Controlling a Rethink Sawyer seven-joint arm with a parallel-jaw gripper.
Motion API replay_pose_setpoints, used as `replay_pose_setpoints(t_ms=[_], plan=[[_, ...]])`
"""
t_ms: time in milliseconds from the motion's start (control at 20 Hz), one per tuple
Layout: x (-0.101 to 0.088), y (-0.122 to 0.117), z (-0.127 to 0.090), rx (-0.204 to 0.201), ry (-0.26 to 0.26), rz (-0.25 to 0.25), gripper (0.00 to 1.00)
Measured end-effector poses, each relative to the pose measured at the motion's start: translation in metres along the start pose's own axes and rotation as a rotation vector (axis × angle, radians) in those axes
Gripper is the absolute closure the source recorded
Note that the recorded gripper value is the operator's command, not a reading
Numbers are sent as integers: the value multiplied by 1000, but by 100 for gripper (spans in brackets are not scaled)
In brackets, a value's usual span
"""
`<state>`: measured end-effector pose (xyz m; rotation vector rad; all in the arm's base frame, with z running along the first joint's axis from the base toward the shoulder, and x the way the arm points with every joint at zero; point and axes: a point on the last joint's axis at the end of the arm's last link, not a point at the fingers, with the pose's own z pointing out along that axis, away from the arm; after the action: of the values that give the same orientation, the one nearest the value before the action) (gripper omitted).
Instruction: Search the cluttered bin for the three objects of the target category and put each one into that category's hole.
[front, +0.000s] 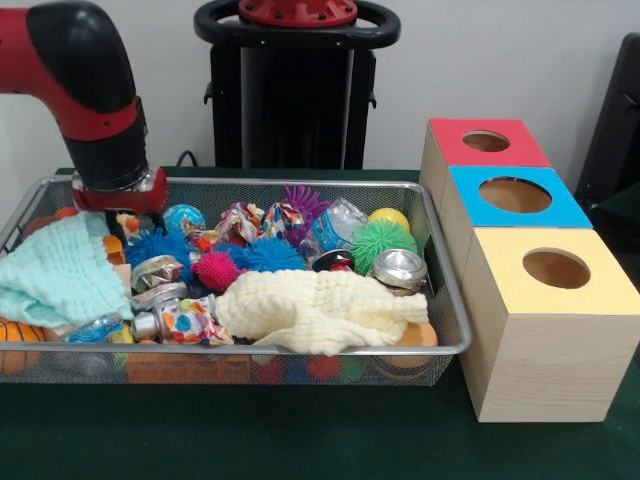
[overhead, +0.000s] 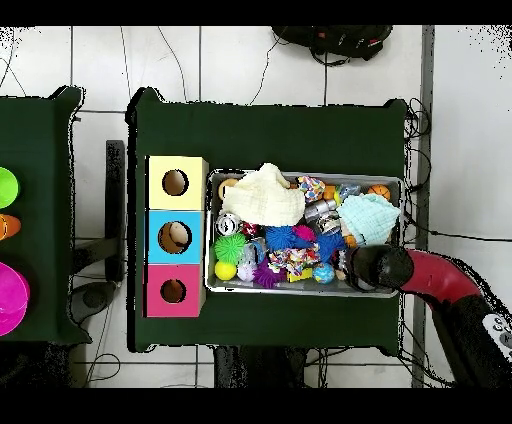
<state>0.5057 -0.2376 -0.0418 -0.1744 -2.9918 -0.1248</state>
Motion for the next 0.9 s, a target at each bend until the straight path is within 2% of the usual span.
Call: replay_pose_setpoints(t_ms=[350,900], plan=[[-2,-3,0,-10,-14,1,0],[-5,-16,-3,-42,-39,28,0]])
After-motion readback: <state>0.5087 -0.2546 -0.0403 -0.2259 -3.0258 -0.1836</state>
